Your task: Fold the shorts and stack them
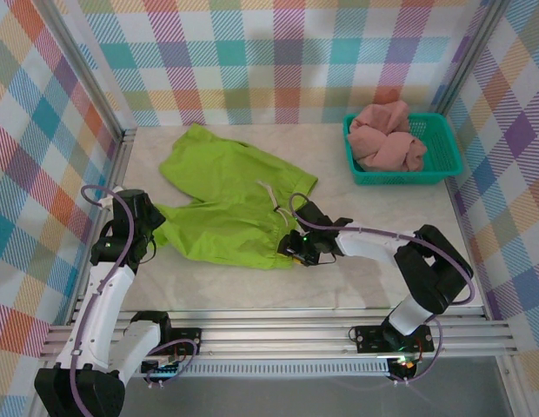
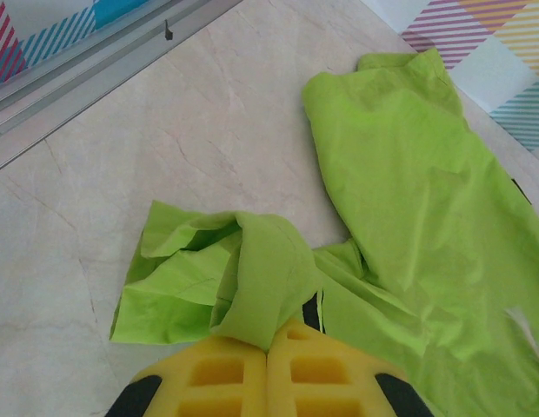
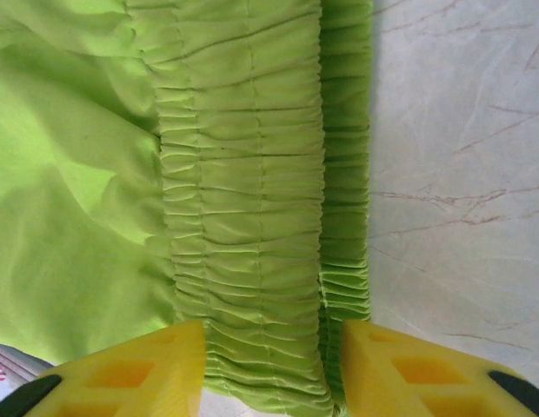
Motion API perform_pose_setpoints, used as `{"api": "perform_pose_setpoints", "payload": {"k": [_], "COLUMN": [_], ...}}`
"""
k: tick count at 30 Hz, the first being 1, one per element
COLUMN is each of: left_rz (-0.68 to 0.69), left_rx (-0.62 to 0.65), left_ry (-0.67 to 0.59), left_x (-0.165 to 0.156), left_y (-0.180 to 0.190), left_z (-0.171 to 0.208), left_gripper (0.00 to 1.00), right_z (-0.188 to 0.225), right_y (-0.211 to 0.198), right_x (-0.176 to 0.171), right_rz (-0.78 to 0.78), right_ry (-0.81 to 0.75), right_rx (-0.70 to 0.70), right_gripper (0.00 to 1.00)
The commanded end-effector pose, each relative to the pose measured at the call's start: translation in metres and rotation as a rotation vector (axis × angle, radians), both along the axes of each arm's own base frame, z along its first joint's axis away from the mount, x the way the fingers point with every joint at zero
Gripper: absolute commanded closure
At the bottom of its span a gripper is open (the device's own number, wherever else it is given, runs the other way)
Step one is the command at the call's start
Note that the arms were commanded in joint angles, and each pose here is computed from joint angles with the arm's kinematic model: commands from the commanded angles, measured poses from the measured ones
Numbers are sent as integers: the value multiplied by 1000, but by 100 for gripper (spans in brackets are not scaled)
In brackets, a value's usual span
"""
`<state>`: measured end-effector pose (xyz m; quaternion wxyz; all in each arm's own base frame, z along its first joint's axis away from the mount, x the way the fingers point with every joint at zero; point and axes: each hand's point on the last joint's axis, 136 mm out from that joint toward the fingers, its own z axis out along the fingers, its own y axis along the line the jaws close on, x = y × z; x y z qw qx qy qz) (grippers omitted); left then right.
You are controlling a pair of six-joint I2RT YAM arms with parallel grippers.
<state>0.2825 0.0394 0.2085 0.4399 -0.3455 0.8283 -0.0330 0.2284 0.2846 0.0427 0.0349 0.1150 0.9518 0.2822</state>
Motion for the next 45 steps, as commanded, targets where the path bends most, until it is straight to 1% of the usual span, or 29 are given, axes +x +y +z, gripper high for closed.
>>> {"api": "perform_pose_setpoints", "payload": {"k": [1,3,6,11,13,23,26,29,33,36,39,45], "left_rz": [10,10,10,14,18,46,35,29,5,-22,-54,-52], "left_rx": [-7,-7,-9,3,29,175,209,233,235,213,183,174], "left_ry": [-24,-20,-22,-38,-55,-195,-230,-250,-264,-246,-201,-126], "left_x": [0,0,0,0,-1,-15,-22,-32,-36,-22,2,52], "left_y": [2,2,2,4,7,23,24,25,22,17,10,10], "left_z": [3,2,2,10,22,130,155,171,172,160,144,117], "left_gripper": [100,100,100,100,100,100,100,100,100,100,100,100], "right_z": [3,4,3,14,25,110,130,141,148,147,144,139], "right_y": [13,15,15,8,4,-14,-25,-37,-44,-46,-48,-53], "right_x": [0,0,0,7,12,21,22,18,12,16,27,64], "right_rz": [9,10,2,-7,-1,27,17,-2,-19,-31,-47,-77], "right_ry": [11,12,13,-32,-60,-216,-245,-259,-265,-263,-244,-223], "right_rx": [35,37,39,-3,-16,26,32,33,41,35,32,19], "right_gripper": [57,59,69,94,100,100,100,100,100,100,100,100]}}
